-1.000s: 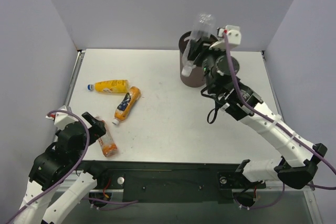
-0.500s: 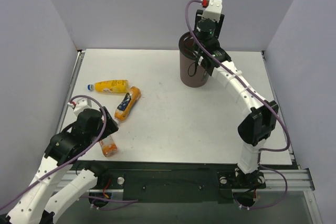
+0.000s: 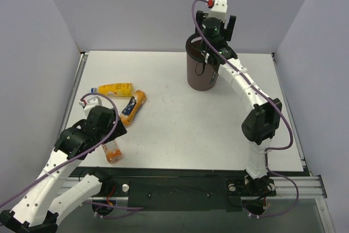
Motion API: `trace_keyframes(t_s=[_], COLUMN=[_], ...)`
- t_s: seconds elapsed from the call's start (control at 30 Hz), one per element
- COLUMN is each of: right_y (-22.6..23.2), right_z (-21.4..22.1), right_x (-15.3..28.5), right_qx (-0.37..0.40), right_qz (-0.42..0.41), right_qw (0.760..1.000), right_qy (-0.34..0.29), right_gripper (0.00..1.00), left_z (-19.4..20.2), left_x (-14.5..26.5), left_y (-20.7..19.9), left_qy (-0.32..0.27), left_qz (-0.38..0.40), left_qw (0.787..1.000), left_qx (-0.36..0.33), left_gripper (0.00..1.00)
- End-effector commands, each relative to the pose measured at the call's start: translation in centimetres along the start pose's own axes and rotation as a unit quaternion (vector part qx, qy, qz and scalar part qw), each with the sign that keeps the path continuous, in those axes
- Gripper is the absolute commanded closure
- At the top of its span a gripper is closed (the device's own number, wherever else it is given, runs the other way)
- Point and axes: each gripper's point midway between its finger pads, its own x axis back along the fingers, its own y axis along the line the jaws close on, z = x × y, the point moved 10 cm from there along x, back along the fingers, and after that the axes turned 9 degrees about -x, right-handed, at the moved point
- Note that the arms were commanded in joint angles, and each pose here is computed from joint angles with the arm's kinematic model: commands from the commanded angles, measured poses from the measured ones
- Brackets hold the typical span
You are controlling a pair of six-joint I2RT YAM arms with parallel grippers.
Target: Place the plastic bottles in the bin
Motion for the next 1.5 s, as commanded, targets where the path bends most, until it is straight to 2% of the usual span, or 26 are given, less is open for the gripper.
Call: trace_keyframes(t_s=[0.0, 0.13, 0.17, 0.2, 0.27, 0.4, 0.5, 0.63, 0.67, 0.7, 0.83, 1.03, 1.3, 1.47], right_y=[-1.0, -0.8, -0.4, 0.1, 1.3, 3.9, 5.7, 8.0, 9.0, 9.4, 11.7, 14.2, 18.4, 19.8], right_z=[-5.4, -6.5, -4.5, -4.5, -0.3, 6.1, 10.1, 15.2, 16.7, 18.4, 20.6, 24.2, 27.8, 29.7], right_x=[3.4, 9.6, 10.2, 12.1, 14.7, 19.5, 22.9, 25.3, 25.5, 25.6, 25.9, 25.5, 24.3, 23.6], right_qx=[-0.059, -0.075, -0.07, -0.077, -0.058, -0.085, -0.1, -0.146, -0.165, -0.162, -0.222, -0.274, -0.286, -0.275], right_qz=[-0.024, -0.076, -0.094, -0.12, -0.16, -0.209, -0.226, -0.224, -0.224, -0.211, -0.225, -0.187, -0.156, -0.126], right_qw=[0.997, 0.994, 0.993, 0.989, 0.982, 0.958, 0.941, 0.913, 0.9, 0.897, 0.864, 0.841, 0.828, 0.834], right_qy=[-0.03, -0.002, 0.024, 0.032, 0.084, 0.179, 0.232, 0.307, 0.337, 0.354, 0.393, 0.427, 0.457, 0.461], right_gripper=[0.05, 0.05, 0.05, 0.05, 0.05, 0.05, 0.06, 0.07, 0.08, 0.07, 0.07, 0.08, 0.05, 0.04], left_z=[-1.6, -1.6, -1.6, -1.6, -1.5, -2.0, -2.4, -3.2, -3.4, -3.6, -3.2, -2.3, -2.2, -1.8], left_x=[1.6, 1.9, 1.9, 1.8, 1.0, 0.2, 0.6, 2.2, 2.7, 3.2, 3.5, 3.3, 3.6, 3.9], left_y=[-0.2, -0.1, 0.0, 0.1, 0.5, 0.7, 0.6, 0.3, 0.4, 0.5, 1.0, 0.9, 0.8, 0.8], left_qy=[-0.035, -0.056, -0.059, -0.062, -0.064, -0.049, -0.049, -0.061, -0.067, -0.072, -0.07, -0.053, -0.047, -0.049], left_qz=[0.02, 0.041, 0.04, 0.03, 0.001, -0.033, -0.003, 0.047, 0.051, 0.051, 0.045, 0.079, 0.091, 0.113], left_qw=[0.999, 0.997, 0.997, 0.997, 0.997, 0.997, 0.998, 0.996, 0.996, 0.995, 0.996, 0.995, 0.995, 0.992], left_qx=[0.01, 0.028, 0.032, 0.04, 0.048, 0.056, 0.048, 0.043, 0.043, 0.041, 0.036, 0.017, 0.009, 0.015], left_gripper=[0.05, 0.03, 0.03, 0.03, 0.03, 0.03, 0.03, 0.03, 0.03, 0.03, 0.03, 0.03, 0.03, 0.03])
